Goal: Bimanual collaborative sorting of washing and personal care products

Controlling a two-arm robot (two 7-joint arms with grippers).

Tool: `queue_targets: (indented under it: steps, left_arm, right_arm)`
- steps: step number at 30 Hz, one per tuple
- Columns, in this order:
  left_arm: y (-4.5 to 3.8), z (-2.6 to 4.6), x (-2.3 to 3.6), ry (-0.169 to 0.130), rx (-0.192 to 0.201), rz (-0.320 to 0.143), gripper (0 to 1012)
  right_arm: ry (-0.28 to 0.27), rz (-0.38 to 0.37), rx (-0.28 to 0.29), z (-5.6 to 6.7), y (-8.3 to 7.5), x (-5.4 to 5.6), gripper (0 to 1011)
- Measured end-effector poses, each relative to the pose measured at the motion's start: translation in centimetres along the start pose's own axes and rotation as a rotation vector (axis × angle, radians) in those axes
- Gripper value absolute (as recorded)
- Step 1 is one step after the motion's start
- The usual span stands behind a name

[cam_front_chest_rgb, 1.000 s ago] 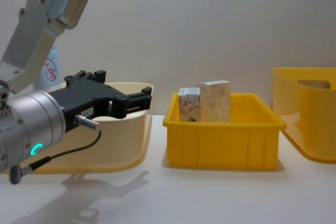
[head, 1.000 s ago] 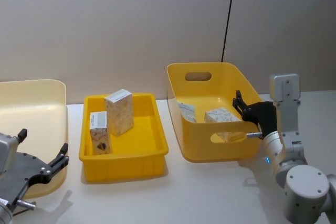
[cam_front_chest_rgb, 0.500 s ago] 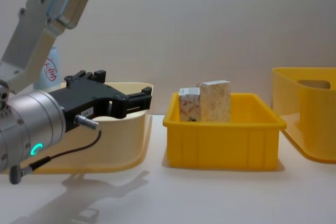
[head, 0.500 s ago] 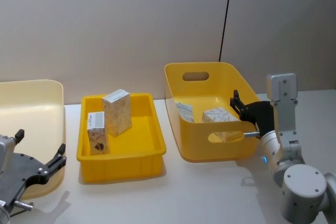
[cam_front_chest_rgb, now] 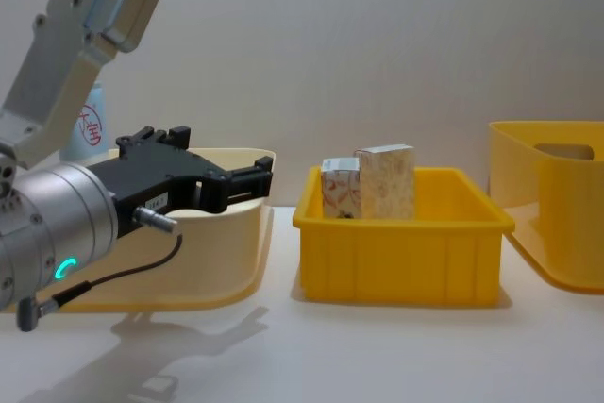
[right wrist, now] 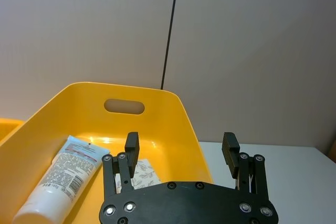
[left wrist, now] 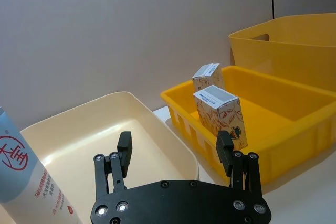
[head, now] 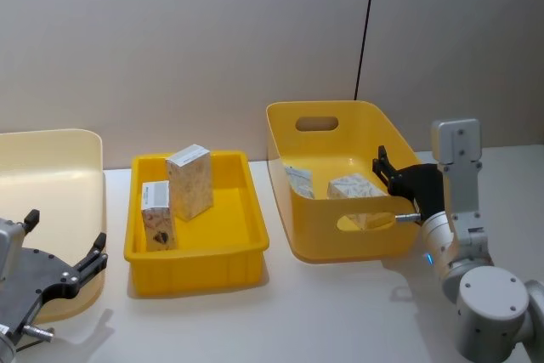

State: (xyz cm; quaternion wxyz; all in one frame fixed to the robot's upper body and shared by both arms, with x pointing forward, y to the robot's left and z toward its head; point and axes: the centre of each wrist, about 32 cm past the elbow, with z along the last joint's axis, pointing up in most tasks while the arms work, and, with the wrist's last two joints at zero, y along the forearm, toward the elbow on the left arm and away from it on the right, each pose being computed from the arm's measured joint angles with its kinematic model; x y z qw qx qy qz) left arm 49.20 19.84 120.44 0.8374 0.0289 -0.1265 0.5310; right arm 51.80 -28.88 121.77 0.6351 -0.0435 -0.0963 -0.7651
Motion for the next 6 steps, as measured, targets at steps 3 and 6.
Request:
queue_targets:
  steps: [3, 6]
  left_arm:
    - [0.00, 0.00, 0.00, 0.000, 0.000, 0.000, 1000]
    - [0.00, 0.00, 0.00, 0.000, 0.000, 0.000, 1000]
  right_arm:
    - [0.000, 0.000, 0.000, 0.00, 0.00, 0.00, 1001]
    - [0.000, 0.000, 0.000, 0.00, 0.00, 0.00, 1001]
